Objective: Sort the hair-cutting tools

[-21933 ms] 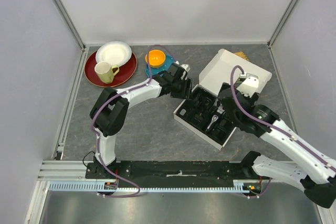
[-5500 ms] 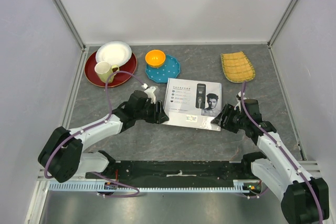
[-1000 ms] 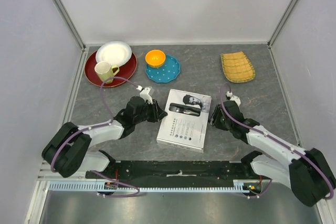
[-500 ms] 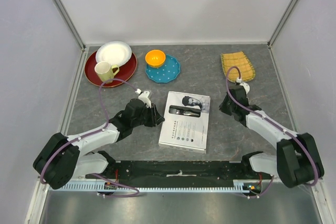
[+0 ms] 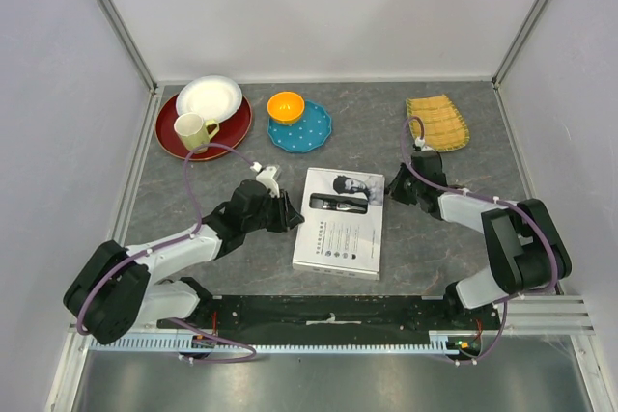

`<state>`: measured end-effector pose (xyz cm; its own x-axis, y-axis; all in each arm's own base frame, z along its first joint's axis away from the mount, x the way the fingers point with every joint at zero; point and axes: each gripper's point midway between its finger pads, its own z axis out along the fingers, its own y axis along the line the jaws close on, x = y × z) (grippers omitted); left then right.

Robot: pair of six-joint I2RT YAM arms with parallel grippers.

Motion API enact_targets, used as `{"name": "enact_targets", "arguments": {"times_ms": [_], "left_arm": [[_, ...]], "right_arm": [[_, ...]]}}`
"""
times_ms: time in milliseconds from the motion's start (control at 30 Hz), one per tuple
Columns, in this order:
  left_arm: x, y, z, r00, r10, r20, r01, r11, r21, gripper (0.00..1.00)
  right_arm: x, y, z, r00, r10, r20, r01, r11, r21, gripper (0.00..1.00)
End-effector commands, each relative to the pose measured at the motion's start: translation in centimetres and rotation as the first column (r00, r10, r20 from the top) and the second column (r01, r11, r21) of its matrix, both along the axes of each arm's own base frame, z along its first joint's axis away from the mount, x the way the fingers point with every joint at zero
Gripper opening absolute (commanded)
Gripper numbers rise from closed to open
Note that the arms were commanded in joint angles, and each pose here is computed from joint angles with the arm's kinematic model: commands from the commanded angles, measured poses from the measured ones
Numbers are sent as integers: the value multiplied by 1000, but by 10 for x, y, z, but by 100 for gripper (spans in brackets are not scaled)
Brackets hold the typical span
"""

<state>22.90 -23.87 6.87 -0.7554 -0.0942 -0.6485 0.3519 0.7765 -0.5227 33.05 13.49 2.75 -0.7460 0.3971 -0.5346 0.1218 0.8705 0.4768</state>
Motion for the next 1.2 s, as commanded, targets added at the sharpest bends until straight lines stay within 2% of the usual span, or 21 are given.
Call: {"name": "enact_targets", "arguments": {"times_ms": [0,33,67,133,167,200,267,300,367,400,467,633,900,1100,1167], "left_arm": [[-3,-1,-8,999,-35,-20,35,999,27,34],[-3,-2,-7,999,-36,-21,37,999,24,34],[-3,-2,-7,999,-35,-18,35,999,26,34],[-2,-1,-5,999,-31,-17,31,999,29,34],[-1,1,-5,1000,-19,-16,19,999,36,34],[0,2,-4,1000,-10,-13,11,999,38,34],[1,3,-5,1000,-3,-14,4,999,47,34],[2,2,-4,1000,-3,-13,3,999,46,34],[2,4,-6,1000,10,-22,-9,999,53,34],[2,5,-7,1000,16,-25,-15,998,55,34],[1,8,-9,999,35,-36,-33,998,59,34],[-4,10,-15,997,47,-68,-43,997,60,34],[-17,7,-26,992,18,-127,-12,999,44,34],[-31,-4,-31,987,-26,-157,24,1000,-15,34],[-34,-7,-31,987,-32,-155,29,999,-25,33]], "right_arm": [[20,38,47,976,134,174,-159,977,139,0],[19,36,48,976,131,175,-155,979,131,0],[10,27,40,990,105,90,-113,989,97,1],[4,-2,39,1000,-12,20,12,1000,-15,4],[-14,-11,31,998,-31,-55,28,998,-58,5],[-21,-17,37,998,-44,-51,41,996,-73,6],[-49,-30,24,992,-66,-106,54,992,-113,15],[-57,-30,32,995,-62,-80,54,994,-98,23],[-90,-27,15,989,-40,-142,33,998,-55,27],[-99,-24,19,992,-24,-126,21,999,-25,27],[-129,-17,2,980,-8,-200,13,1000,25,27],[-177,12,-14,953,86,-289,-60,993,98,22],[-209,52,0,903,281,-324,-189,939,288,16],[-207,75,26,906,339,-252,-204,874,440,17],[-201,86,42,919,347,-189,-207,829,519,17]]}}
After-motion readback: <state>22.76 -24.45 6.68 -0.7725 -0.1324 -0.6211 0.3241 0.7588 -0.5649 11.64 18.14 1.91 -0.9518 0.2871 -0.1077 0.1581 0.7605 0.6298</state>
